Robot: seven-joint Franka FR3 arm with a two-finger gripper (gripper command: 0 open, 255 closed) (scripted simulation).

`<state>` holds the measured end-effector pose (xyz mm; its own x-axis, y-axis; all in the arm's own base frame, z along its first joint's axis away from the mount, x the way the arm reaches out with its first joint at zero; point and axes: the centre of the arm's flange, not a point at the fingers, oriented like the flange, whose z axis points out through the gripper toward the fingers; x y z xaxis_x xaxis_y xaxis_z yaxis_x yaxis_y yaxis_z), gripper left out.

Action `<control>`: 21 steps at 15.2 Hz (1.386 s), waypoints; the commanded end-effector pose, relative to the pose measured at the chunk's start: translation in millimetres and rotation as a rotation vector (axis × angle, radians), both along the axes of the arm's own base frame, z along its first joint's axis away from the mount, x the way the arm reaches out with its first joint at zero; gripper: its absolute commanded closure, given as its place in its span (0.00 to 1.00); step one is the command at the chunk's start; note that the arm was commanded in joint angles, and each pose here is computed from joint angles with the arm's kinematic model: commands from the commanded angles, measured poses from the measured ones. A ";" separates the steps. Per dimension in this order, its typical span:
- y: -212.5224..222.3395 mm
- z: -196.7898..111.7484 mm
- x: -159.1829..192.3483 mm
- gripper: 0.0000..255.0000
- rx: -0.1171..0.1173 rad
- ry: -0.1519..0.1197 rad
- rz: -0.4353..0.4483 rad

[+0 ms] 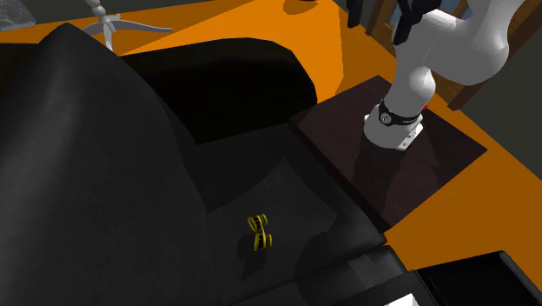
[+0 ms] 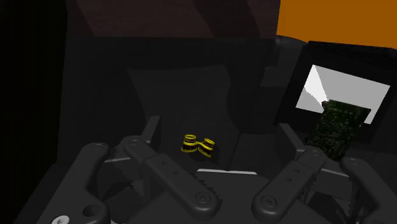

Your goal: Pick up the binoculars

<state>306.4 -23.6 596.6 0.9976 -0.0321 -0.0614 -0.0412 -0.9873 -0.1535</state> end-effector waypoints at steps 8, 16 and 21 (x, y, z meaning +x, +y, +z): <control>11.7 -82.2 32.9 0.00 -0.050 -0.056 0.100; 24.4 -174.4 74.6 0.00 -0.108 -0.119 0.215; 32.2 -231.1 102.9 0.00 -0.144 -0.159 0.287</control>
